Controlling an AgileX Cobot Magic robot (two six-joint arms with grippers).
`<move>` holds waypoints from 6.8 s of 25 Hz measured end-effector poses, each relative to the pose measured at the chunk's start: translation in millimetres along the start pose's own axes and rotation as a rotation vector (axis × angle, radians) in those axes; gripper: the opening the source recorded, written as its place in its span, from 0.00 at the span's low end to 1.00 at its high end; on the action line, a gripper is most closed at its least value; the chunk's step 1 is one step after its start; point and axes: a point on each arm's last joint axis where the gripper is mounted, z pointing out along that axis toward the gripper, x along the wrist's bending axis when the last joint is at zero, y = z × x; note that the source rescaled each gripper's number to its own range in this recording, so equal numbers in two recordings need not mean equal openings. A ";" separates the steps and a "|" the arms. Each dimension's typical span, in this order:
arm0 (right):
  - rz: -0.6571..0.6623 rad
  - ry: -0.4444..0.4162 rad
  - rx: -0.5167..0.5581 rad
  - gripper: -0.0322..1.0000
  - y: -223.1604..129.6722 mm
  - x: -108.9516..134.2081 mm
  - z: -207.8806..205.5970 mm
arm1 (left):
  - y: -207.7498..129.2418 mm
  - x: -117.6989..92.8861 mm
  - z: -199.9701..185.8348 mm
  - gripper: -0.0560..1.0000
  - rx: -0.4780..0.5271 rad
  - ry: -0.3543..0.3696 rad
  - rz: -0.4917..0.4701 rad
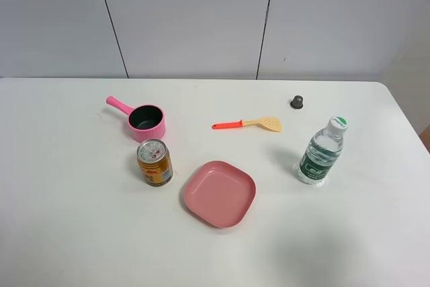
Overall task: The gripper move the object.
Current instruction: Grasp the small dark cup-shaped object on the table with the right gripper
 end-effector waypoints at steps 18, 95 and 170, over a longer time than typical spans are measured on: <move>0.001 0.000 0.000 0.86 0.0 0.0 0.0 | 0.0 0.0 0.0 1.00 0.000 0.000 0.000; 0.363 -0.014 0.290 0.90 188.0 -61.2 247.2 | 0.0 0.1 0.0 1.00 0.000 0.001 0.001; 0.228 0.122 0.739 0.72 100.4 -29.2 526.5 | 0.0 0.0 0.0 1.00 0.000 0.000 0.000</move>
